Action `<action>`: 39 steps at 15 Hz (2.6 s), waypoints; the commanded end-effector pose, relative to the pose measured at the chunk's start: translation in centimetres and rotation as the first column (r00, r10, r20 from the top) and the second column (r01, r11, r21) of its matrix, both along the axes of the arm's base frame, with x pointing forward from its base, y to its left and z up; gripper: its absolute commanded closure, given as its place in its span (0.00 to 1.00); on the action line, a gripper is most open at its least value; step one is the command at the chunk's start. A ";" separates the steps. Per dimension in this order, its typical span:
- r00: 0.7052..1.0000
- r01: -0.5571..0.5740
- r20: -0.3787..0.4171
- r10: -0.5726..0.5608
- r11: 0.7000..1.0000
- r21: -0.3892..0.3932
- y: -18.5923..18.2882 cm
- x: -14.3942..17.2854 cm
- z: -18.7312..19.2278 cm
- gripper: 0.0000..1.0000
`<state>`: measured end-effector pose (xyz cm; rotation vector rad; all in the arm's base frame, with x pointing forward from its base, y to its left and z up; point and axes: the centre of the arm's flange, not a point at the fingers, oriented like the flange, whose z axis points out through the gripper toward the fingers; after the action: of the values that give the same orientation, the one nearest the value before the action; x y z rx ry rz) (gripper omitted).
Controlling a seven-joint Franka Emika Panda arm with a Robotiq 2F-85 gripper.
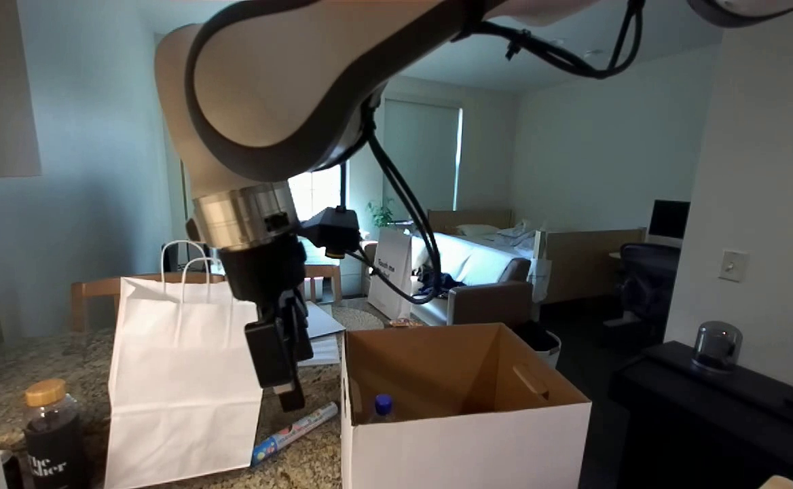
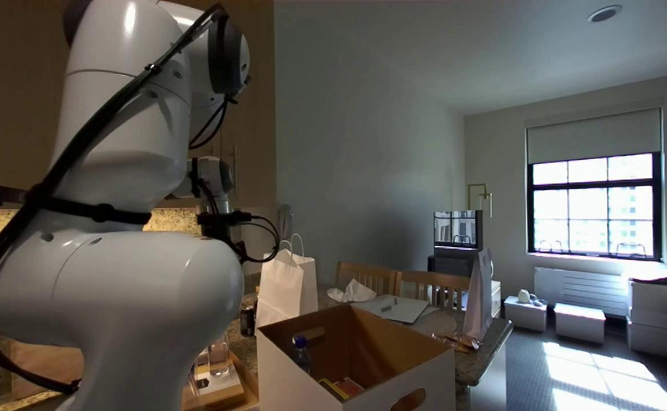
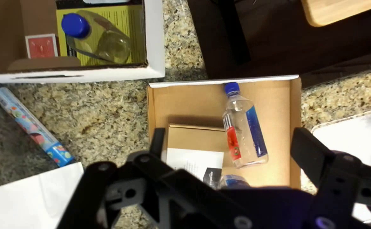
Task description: Pick up the bottles from the countertop and put it in the box.
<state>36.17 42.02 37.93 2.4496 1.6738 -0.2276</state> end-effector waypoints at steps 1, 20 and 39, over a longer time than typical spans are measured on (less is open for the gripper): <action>0.985 -0.168 -0.036 0.168 0.986 -0.017 1.4 1.4 -0.2 0.00; 0.964 -0.245 -0.077 0.254 0.963 0.108 12.8 6.0 -9.3 0.00; 0.978 -0.207 -0.010 0.210 0.969 0.138 18.5 10.8 -15.8 0.00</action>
<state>46.34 59.31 22.45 2.3816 2.0062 -0.1121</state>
